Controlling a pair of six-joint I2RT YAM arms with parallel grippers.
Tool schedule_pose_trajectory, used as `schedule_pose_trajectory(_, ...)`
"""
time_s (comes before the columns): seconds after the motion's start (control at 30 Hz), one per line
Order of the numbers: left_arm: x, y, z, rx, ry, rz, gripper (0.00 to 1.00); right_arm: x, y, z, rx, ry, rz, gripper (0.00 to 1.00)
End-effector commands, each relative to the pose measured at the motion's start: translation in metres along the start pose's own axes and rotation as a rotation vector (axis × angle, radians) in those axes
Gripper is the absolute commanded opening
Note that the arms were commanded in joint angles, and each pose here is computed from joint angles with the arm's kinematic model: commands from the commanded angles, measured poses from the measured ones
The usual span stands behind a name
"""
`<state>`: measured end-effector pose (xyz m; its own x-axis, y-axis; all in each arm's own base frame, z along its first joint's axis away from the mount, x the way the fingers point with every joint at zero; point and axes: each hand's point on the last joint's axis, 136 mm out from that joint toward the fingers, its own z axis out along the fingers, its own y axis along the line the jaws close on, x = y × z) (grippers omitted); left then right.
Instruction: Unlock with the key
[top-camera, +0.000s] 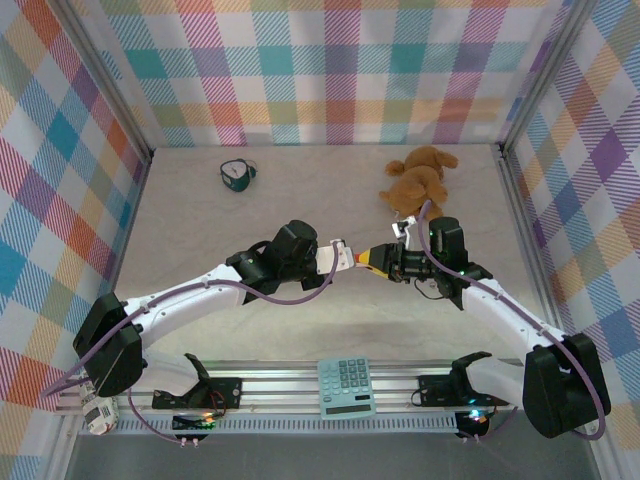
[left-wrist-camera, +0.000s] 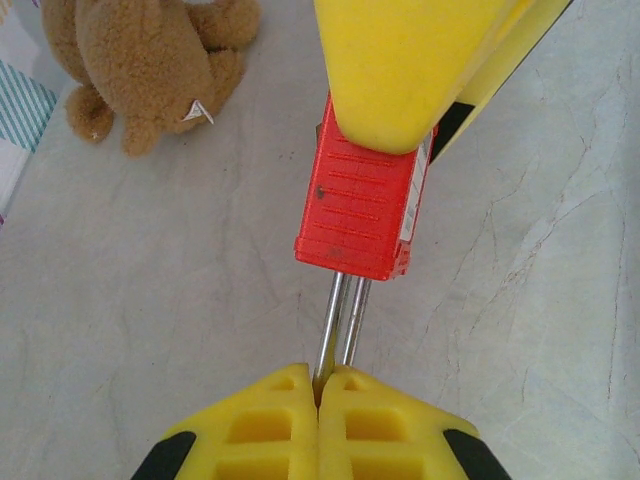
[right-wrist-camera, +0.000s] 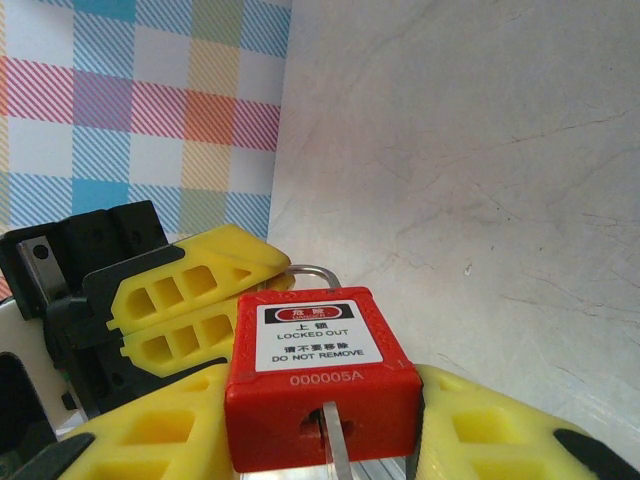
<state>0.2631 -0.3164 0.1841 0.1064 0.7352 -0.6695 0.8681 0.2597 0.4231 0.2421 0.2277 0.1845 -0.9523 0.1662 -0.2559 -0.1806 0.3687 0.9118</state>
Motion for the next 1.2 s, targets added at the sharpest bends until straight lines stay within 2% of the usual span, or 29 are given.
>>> schedule_pose_trajectory(0.0,0.000,0.017,-0.007,-0.058,-0.010,-0.019,0.00,0.000,0.010,-0.004,-0.021,-0.006,-0.051,0.32)
schedule_pose_trajectory(0.63,0.021,0.020,-0.022,-0.096,0.065,-0.015,0.01,-0.003,0.009,-0.009,0.000,-0.015,-0.062,0.31)
schedule_pose_trajectory(0.67,0.022,0.020,-0.023,-0.095,0.069,-0.017,0.06,-0.003,0.010,-0.009,-0.002,-0.015,-0.065,0.32)
schedule_pose_trajectory(0.7,0.022,0.022,-0.024,-0.103,0.073,-0.019,0.19,-0.003,0.010,-0.009,-0.003,-0.011,-0.065,0.32)
schedule_pose_trajectory(0.77,0.019,0.028,-0.026,-0.132,0.065,-0.034,0.53,-0.003,0.010,-0.008,0.000,-0.003,-0.074,0.32)
schedule_pose_trajectory(0.83,0.009,0.024,-0.028,-0.105,0.034,-0.037,0.63,-0.002,0.008,-0.007,0.020,0.003,-0.088,0.31)
schedule_pose_trajectory(0.93,-0.012,0.016,-0.025,-0.075,-0.010,-0.019,0.68,-0.001,0.010,-0.006,0.017,0.010,-0.102,0.31)
schedule_pose_trajectory(1.17,-0.054,-0.019,-0.002,0.023,-0.094,0.059,0.64,0.008,0.018,-0.001,-0.002,0.047,-0.128,0.31)
